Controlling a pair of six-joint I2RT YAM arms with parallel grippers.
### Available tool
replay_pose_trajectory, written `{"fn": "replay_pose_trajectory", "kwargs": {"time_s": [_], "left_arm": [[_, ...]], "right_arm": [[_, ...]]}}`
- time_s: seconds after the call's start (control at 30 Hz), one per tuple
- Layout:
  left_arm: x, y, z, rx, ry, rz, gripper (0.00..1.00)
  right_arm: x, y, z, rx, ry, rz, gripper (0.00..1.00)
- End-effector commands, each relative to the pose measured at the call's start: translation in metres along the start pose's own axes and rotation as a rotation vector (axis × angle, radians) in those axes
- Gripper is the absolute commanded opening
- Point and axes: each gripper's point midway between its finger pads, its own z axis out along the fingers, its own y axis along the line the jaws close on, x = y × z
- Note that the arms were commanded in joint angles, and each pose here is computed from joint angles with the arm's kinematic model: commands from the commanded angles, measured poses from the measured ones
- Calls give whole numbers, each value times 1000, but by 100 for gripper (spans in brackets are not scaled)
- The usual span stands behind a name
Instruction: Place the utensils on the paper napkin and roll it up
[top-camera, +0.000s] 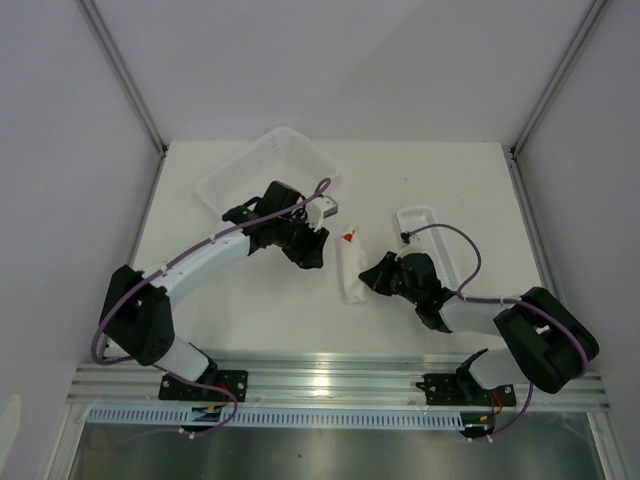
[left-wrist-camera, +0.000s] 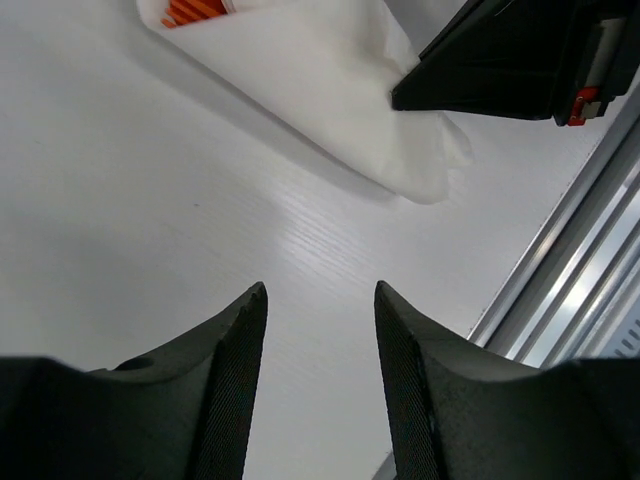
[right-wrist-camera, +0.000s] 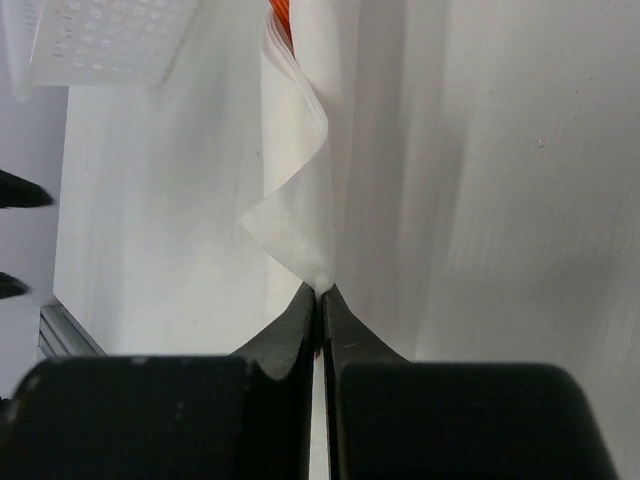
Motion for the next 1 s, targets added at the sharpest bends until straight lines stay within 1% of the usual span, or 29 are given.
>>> {"fn": "replay_pose_trajectory", "kwargs": {"time_s": [0.0, 0.03, 0.07, 0.13, 0.23, 0.27, 0.3, 0.37, 0.4, 0.43, 0.47, 0.5, 0.53, 0.57, 0.6, 0.63, 0.67, 0.73, 0.77, 0.8, 0.83, 0.87, 0.93, 0.97], "left_arm": [[-32, 8, -43, -121, -109, 151, 51], [-35, 7, -52, -138, -125, 169, 52], [-32, 8, -57, -154, -112, 177, 52], [-32, 9, -68, -179, -116, 183, 55], [-43, 12, -95, -264, -152, 197, 64], [-57, 12, -112, -300, -198, 203, 65], [-58, 21, -123, -376, -197, 189, 65], [-75, 27, -150, -477, -260, 152, 60], [-91, 28, -177, -543, -320, 153, 59], [-95, 31, -192, -572, -351, 149, 61], [-98, 28, -203, -575, -385, 130, 89], [-109, 17, -230, -575, -468, 125, 99], [-113, 11, -241, -554, -506, 109, 100], [-115, 9, -248, -556, -515, 107, 99], [-137, -6, -274, -541, -582, 139, 100], [-135, -10, -275, -522, -555, 162, 99], [-145, -18, -289, -517, -586, 194, 99], [-154, -27, -293, -479, -589, 232, 99], [-156, -29, -291, -463, -595, 219, 99], [-156, -32, -286, -433, -594, 211, 100], [-143, -31, -260, -377, -546, 163, 99], [-147, -39, -252, -311, -574, 157, 97], [-139, -46, -228, -240, -568, 133, 93], [-143, -43, -219, -234, -587, 143, 93]], "right_arm": [[-13, 3, -2, -8, -50, -26, 0], [-14, 5, -3, -18, -53, -26, 0], [-15, 6, -4, -22, -57, -25, 0], [-19, 12, -6, -39, -65, -40, 0], [-27, 21, -9, -62, -64, -66, 0], [-32, 26, -11, -76, -72, -77, 0], [-39, 35, -12, -93, -81, -92, 0], [-44, 42, -16, -107, -64, -132, 0], [-48, 48, -18, -121, -62, -151, 0], [-55, 56, -20, -137, -55, -186, 0], [-65, 65, -26, -159, -76, -207, 0], [-68, 68, -30, -165, -68, -220, 0], [-85, 77, -35, -185, -107, -246, 0], [-97, 87, -44, -212, -140, -258, 0], [-103, 96, -49, -245, -147, -273, 0], [-119, 109, -55, -278, -181, -292, 0], [-132, 116, -62, -295, -217, -322, 0], [-146, 134, -70, -348, -233, -358, 0], [-164, 145, -76, -372, -270, -383, 0], [-168, 154, -80, -409, -267, -400, 0], [-174, 159, -83, -428, -276, -410, 0], [-185, 169, -88, -453, -295, -426, 0], [-194, 174, -90, -495, -297, -445, 0], [-196, 178, -91, -515, -296, -457, 0]]}}
